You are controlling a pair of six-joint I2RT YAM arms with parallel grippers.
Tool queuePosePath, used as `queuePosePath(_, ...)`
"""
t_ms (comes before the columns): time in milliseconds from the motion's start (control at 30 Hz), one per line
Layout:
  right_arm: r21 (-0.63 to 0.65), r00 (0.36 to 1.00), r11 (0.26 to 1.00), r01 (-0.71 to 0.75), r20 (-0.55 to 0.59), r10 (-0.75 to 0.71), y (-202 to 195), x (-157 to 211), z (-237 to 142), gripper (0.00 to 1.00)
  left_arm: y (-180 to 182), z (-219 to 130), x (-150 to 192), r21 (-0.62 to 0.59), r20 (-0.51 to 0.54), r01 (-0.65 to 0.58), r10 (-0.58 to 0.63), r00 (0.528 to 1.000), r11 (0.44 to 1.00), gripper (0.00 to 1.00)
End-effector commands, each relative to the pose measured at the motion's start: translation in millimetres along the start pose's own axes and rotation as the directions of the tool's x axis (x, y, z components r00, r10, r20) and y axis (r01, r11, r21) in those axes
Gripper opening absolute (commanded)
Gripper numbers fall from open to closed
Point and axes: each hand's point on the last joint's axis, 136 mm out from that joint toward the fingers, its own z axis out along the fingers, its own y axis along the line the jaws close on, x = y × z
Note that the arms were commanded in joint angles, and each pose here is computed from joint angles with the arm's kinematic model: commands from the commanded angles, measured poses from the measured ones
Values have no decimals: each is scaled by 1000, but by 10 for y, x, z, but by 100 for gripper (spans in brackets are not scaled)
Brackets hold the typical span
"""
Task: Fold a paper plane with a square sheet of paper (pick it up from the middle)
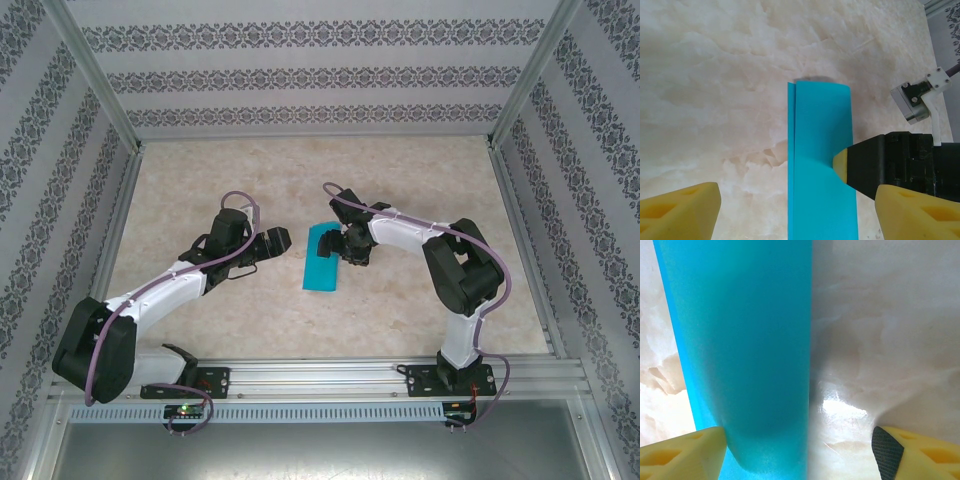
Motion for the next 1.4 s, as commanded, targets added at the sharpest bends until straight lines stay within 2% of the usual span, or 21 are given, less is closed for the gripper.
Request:
queuePosePath(0, 39, 1000, 999, -7, -14, 8, -28, 7, 67, 79, -98, -3, 9, 26, -10, -19, 19, 1000, 999, 81)
queuePosePath(200, 64, 999, 998, 10, -33, -8, -66, 36, 89, 80, -90, -5, 12, 22, -10, -20, 20, 1000, 1000, 81)
queuePosePath(600, 109, 999, 994, -3, -40, 7, -126, 32, 131, 87, -87, -7, 22, 24, -11, -24, 24, 1000, 999, 81)
queuePosePath(900, 168, 997, 985, 24, -76, -11, -243, 85, 195, 85, -91, -2, 28, 25, -16, -28, 29, 999, 999, 78)
queuePosePath(1200, 172, 995, 985, 31, -99, -14, -250, 95, 225, 84, -94, 6, 25, 27, -17, -27, 27, 999, 999, 78)
queuePosePath(1367, 189, 995, 982, 27, -104, -7, -284, 113, 256, 84, -106, 23, 44, 36, -28, -28, 29, 999, 999, 72)
